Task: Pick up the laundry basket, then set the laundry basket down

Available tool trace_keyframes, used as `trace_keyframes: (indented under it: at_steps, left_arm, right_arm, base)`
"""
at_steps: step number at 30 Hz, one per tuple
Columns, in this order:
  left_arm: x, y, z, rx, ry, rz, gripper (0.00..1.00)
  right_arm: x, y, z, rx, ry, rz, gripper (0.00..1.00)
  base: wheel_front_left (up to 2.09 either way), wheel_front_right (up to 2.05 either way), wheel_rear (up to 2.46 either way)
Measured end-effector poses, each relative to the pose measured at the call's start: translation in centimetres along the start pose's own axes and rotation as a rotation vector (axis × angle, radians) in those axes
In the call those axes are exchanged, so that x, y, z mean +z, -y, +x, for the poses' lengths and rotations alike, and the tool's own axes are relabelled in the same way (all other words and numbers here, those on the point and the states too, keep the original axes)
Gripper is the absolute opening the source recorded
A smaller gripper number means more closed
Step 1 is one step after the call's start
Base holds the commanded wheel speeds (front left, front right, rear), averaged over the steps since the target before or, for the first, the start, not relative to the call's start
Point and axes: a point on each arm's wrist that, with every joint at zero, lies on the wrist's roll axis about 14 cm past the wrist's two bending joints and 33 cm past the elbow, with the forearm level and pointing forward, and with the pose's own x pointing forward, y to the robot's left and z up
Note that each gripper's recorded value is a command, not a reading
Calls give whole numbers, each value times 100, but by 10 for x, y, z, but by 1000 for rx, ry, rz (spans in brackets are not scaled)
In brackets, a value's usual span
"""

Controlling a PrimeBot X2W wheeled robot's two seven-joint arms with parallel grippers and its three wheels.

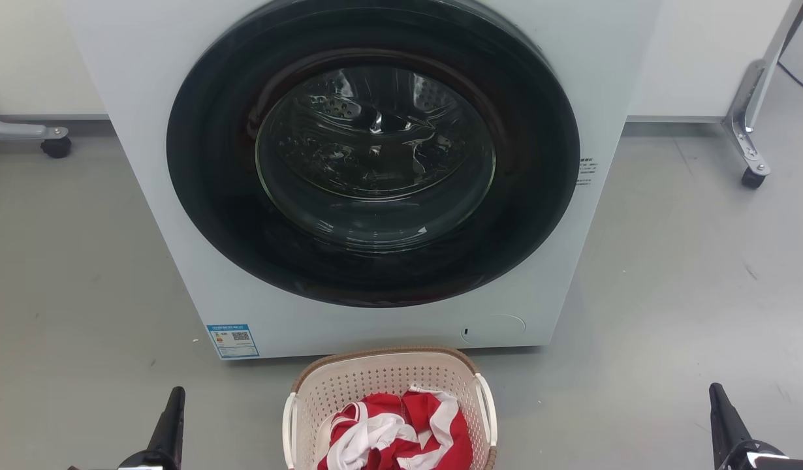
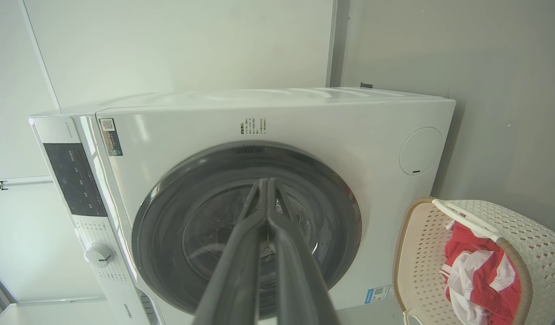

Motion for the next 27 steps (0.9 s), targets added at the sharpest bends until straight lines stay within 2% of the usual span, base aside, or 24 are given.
trace_keyframes:
  at_steps: [27]
  left_arm:
    - [0,0,0,0,0,0,0]
  right_arm:
    - [0,0,0,0,0,0,0]
  base:
    - [0,0,0]
